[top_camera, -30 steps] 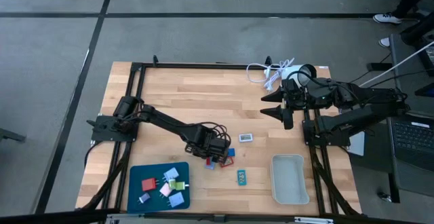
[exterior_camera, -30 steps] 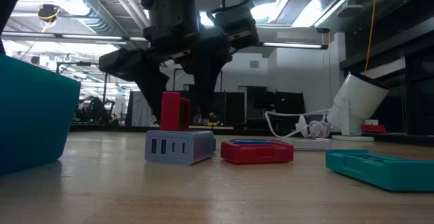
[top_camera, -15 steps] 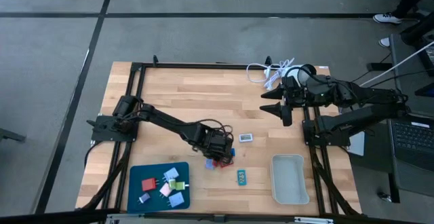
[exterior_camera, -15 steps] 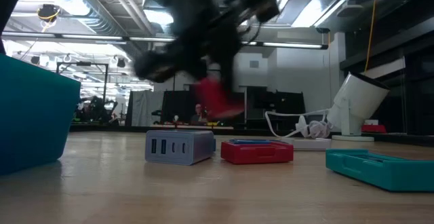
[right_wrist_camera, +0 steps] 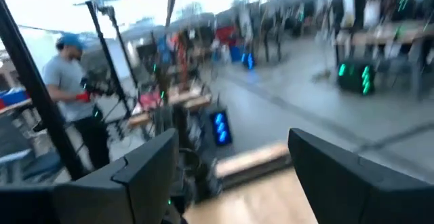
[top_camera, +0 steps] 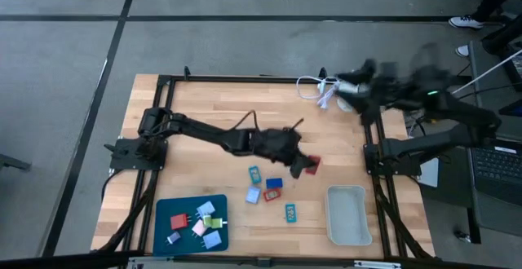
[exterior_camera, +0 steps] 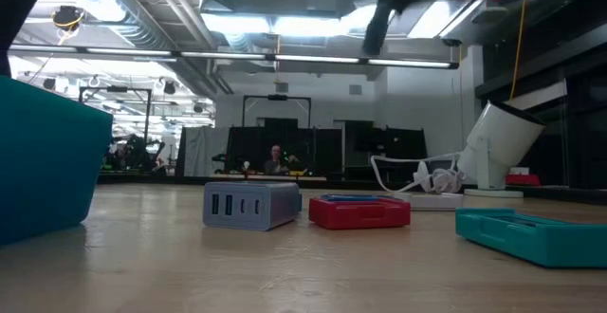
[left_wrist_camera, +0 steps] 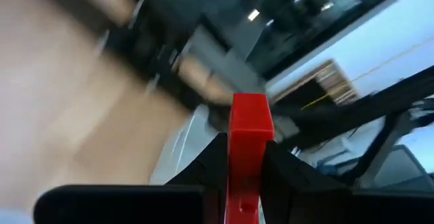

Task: Pick & Place Office items
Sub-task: Put the left red digital clock into the gray bin

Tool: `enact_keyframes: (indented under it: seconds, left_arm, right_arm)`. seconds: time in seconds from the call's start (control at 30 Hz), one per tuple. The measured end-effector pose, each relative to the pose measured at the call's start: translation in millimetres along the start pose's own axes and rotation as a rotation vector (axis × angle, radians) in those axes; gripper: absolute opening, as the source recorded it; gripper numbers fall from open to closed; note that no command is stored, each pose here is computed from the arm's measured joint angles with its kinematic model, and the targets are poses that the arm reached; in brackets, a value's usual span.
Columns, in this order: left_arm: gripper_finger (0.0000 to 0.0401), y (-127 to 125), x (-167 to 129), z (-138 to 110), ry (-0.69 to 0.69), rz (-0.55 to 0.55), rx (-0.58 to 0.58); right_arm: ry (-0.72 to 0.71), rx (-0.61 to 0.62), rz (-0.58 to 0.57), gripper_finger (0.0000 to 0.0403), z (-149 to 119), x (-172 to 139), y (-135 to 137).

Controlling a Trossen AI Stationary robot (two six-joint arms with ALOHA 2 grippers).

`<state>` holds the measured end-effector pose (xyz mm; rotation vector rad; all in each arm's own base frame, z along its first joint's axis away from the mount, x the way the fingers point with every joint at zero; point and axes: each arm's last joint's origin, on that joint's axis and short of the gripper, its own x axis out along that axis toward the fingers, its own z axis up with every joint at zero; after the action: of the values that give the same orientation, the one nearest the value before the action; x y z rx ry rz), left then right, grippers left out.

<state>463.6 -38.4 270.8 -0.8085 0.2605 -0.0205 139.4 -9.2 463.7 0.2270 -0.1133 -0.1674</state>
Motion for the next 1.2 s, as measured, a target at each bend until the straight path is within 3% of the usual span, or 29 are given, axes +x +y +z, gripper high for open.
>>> enact_keyframes:
  seconds: [0.2, 0.43, 0.6, 0.8, 0.97, 1.2]
  left_arm:
    - [0.0044, -6.2, 6.1, 36.8, -0.023, -0.044, 0.16]
    - [0.0044, -4.2, 39.2, 39.6, 0.059, -0.149, 0.223]
    - [0.0044, -9.6, 75.8, 24.2, 0.168, -0.27, 0.231]
    - [0.0044, 5.8, 118.5, -5.4, 0.257, -0.302, 0.215]
    - [0.0044, 17.1, 136.0, -21.2, 0.256, -0.33, 0.201]
    - [0.0044, 29.3, 138.5, -37.1, 0.319, -0.316, 0.212]
  right_arm:
    - [-0.053, -0.044, -0.083, 0.0284, 37.1, -55.0, -3.0]
    - [-0.036, 0.07, -0.217, 0.0284, 29.8, -111.1, -15.9]
    - [-0.01, 0.094, -0.242, 0.0284, 17.2, -116.9, -20.0]
    - [0.01, 0.088, -0.259, 0.0284, 11.7, -114.1, -21.2]
    - [0.032, 0.127, -0.267, 0.0284, 4.1, -108.6, -22.2]
    - [0.053, 0.153, -0.272, 0.0284, -3.0, -103.4, -23.0]
